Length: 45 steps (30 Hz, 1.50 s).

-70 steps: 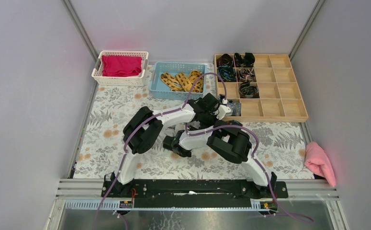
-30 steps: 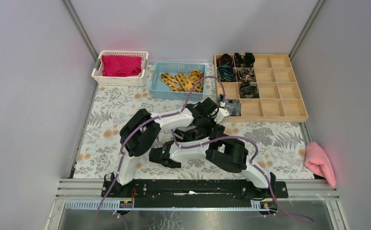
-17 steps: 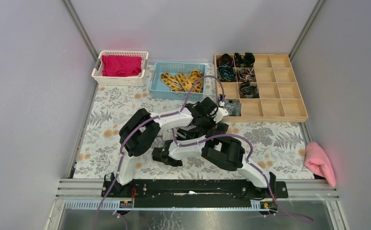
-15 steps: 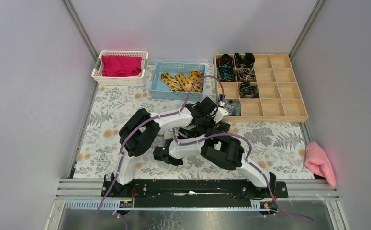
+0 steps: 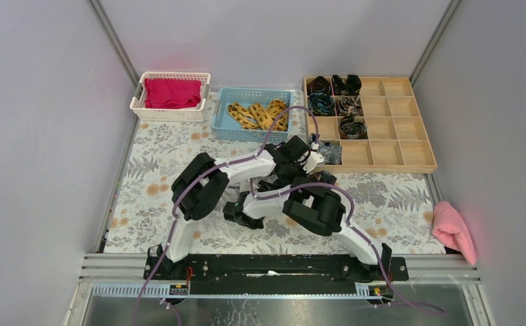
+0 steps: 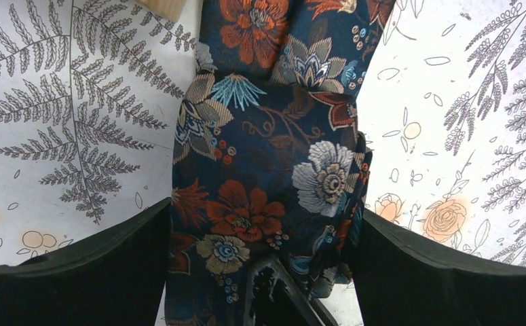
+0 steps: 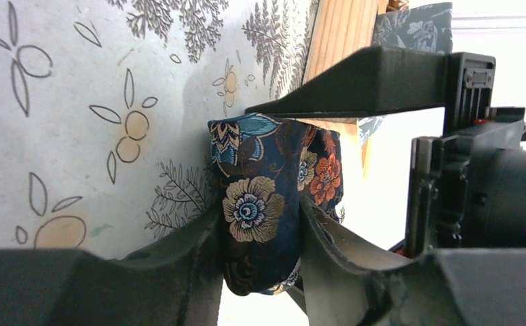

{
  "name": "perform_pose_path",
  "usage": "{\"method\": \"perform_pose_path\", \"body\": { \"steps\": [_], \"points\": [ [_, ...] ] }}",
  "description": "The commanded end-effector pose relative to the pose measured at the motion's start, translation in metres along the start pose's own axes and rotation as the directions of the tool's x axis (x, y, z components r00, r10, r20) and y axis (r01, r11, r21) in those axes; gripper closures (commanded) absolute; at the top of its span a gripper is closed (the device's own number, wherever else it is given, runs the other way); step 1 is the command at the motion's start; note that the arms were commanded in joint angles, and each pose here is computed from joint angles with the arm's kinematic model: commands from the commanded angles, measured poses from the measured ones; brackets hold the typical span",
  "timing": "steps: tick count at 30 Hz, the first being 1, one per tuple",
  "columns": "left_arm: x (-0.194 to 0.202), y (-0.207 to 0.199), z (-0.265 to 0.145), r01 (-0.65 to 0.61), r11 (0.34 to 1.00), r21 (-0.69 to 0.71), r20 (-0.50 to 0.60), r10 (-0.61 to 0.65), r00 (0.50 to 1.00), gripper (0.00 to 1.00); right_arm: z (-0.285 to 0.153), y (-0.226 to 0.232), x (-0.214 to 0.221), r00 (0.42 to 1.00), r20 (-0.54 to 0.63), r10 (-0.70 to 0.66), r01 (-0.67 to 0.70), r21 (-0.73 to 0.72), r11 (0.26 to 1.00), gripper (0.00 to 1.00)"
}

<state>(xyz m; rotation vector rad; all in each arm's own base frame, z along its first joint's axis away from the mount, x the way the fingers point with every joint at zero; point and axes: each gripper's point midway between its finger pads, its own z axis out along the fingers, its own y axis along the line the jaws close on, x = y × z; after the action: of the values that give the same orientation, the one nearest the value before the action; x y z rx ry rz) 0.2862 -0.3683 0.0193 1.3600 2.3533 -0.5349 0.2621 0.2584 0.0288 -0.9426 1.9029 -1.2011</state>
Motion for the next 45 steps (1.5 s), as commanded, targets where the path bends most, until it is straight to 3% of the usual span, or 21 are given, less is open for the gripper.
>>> {"method": "perform_pose_path", "body": {
  "steps": [1, 10, 20, 27, 32, 40, 45],
  "points": [
    [0.033, 0.000, 0.010, 0.021, 0.999, 0.035, -0.128, -0.016, 0.992, 0.05, 0.002, -0.007, -0.007, 0.998, -0.005, 0.065, -0.065, -0.052, 0.997, 0.58],
    [0.030, -0.001, 0.012, 0.006, 0.999, 0.044, -0.121, -0.001, 0.993, 0.01, -0.004, -0.005, -0.015, 0.996, 0.038, 0.082, -0.076, -0.126, 0.989, 0.75],
    [0.039, -0.002, 0.020, 0.012, 0.999, 0.038, -0.143, -0.006, 0.990, 0.01, -0.033, 0.008, -0.029, 0.990, 0.105, 0.091, -0.070, -0.191, 0.979, 0.79],
    [0.059, 0.000, 0.028, 0.038, 0.999, 0.036, -0.212, -0.030, 0.977, 0.27, -0.029, -0.010, -0.024, 0.994, 0.094, 0.060, -0.059, -0.012, 0.998, 0.33],
    [0.065, 0.002, 0.025, 0.051, 0.998, 0.039, -0.220, -0.042, 0.975, 0.32, -0.026, -0.016, -0.016, 0.997, 0.079, 0.021, -0.026, 0.061, 0.998, 0.26],
    [0.068, 0.003, 0.018, 0.066, 0.996, 0.056, -0.218, -0.052, 0.975, 0.33, -0.004, -0.003, -0.001, 0.999, 0.014, 0.036, -0.036, -0.027, 0.999, 0.30],
    [0.068, 0.002, 0.017, 0.067, 0.996, 0.061, -0.217, -0.052, 0.975, 0.33, 0.016, 0.003, 0.010, 0.999, -0.054, 0.009, -0.012, -0.042, 0.999, 0.51]
  ]
}}
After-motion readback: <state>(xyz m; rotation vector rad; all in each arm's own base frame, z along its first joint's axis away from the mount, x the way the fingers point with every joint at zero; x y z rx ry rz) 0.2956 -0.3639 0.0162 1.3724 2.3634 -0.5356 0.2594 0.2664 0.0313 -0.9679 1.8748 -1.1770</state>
